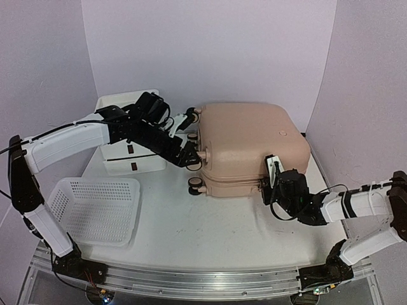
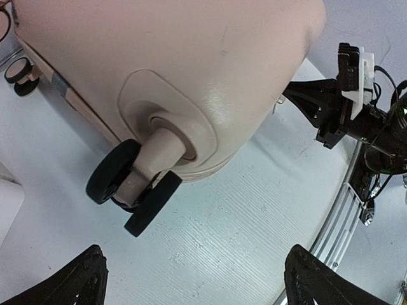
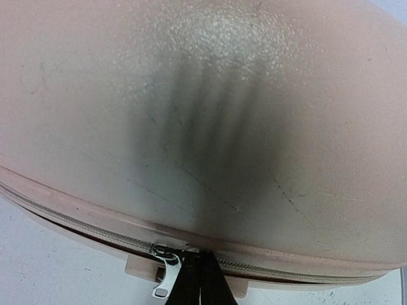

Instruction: Open, take out, and arrange the luggage

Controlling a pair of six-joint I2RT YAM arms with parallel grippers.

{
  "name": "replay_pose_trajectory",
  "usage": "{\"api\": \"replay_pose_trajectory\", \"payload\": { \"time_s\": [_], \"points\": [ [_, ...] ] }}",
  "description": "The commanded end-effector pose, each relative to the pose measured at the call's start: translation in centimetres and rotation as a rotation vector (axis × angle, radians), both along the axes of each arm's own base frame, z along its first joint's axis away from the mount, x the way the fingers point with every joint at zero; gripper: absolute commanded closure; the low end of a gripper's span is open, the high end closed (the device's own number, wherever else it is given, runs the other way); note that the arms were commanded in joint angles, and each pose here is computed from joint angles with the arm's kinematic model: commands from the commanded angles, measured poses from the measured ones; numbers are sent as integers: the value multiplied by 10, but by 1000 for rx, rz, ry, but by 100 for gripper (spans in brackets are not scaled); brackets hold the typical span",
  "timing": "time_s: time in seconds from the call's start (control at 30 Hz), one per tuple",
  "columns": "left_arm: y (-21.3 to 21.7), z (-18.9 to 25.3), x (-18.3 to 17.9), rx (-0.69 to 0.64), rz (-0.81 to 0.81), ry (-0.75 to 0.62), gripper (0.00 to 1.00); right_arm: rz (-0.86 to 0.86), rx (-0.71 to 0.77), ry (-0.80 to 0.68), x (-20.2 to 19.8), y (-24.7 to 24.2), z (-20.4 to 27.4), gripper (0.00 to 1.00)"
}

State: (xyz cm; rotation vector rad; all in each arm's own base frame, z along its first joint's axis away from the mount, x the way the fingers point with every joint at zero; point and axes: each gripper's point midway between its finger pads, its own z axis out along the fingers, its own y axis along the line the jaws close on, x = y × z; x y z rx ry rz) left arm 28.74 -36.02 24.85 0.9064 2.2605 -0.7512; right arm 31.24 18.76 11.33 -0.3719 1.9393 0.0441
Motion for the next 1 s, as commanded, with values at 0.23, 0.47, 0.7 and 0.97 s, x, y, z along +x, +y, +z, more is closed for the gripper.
{"api": "replay_pose_trajectory", "payload": {
  "time_s": [0.23, 0.47, 0.7, 0.97],
  "points": [
    [-24, 26, 6, -57, -76, -83, 3, 129, 125, 165, -10, 0, -24, 85],
    [-22, 17, 4, -46, -65, -60, 5, 154, 113, 142, -9, 3, -21, 87],
    [-22, 15, 9, -44, -26, -44, 9, 142, 157, 91, -2, 7, -13, 76],
    [-24, 9, 15, -26, 2, -48, 10, -25, 169, 30, 11, -14, -8, 82]
  ]
}}
